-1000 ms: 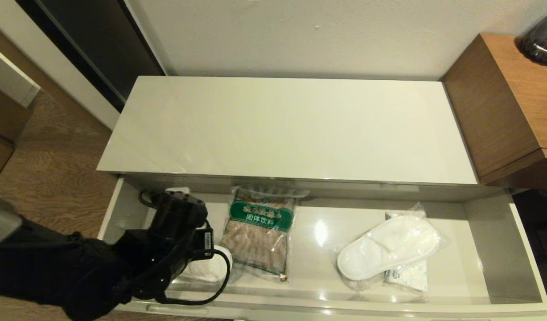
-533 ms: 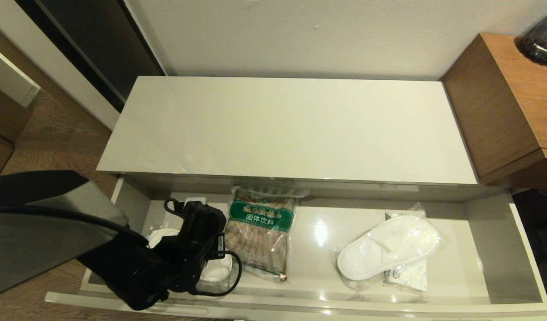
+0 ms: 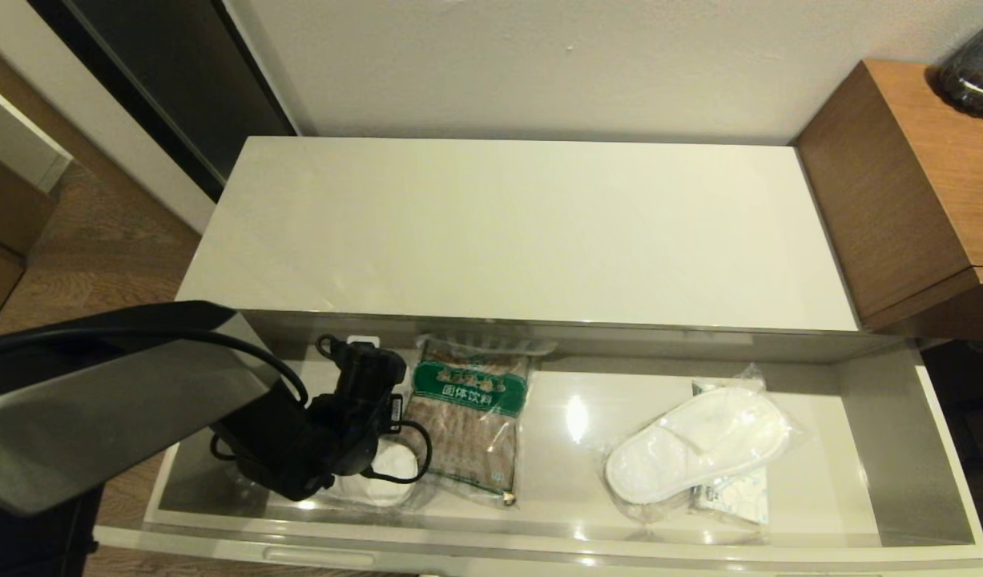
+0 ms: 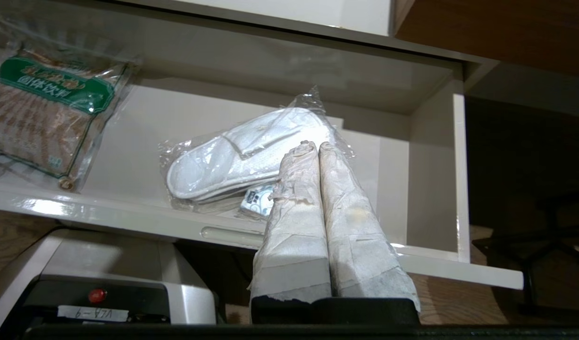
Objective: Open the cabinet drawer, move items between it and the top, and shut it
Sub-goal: Put the adhesive tape in the drawer, then close the drawer
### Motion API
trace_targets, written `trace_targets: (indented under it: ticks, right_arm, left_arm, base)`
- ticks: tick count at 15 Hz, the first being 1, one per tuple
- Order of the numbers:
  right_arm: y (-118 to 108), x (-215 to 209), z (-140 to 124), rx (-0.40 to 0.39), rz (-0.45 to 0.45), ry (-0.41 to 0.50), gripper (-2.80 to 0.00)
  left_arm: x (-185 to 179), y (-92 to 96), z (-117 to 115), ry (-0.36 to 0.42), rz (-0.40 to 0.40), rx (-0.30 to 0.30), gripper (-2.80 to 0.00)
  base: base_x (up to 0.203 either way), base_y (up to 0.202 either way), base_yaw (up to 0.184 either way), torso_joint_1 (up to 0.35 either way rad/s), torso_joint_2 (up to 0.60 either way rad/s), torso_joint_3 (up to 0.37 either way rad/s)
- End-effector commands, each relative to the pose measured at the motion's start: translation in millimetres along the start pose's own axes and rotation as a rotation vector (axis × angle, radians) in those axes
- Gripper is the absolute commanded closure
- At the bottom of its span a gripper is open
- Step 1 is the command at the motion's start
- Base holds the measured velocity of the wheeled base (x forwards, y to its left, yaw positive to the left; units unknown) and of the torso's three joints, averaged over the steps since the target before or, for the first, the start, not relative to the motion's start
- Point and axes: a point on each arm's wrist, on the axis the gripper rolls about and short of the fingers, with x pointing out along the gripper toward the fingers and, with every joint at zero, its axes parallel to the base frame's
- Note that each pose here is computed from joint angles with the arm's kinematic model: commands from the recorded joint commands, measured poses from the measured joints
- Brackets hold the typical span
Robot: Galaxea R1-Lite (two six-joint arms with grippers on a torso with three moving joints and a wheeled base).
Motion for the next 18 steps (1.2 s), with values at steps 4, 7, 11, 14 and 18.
trace_targets:
  ticks: [4,7,11,14,18]
  right_arm:
    - [0,0,0,-0.001,0.001,0.000,0.00]
    - [0,0,0,-0.002,0.001,0.000,0.00]
    - [0,0,0,-0.001,0.001,0.000,0.00]
    - [0,0,0,-0.001,0.001,0.000,0.00]
    - [0,0,0,-0.002,0.001,0.000,0.00]
  left_arm:
    - [-40,19.3,33,-0.027,-0.008,-0.020,-2.80]
    - [-98,41.7,46,-0.027,-0.040,-0.021,-2.80]
    - [-167,84.3,50,-0.006,-0.054,-0.051,-2.80]
    - [-214,121.6,31,0.148,-0.071,-0.033,0.00]
    - [-228,134.4,-11,0.482,-0.193,-0.131,0.00]
  base:
    - [0.000,0.000,0.000,0.000,0.00,0.000]
    - [0.000,0.000,0.000,0.000,0.00,0.000]
    - [0.000,0.000,0.000,0.000,0.00,0.000]
    - [0.000,0.000,0.000,0.000,0.00,0.000]
    - [0.000,0.000,0.000,0.000,0.00,0.000]
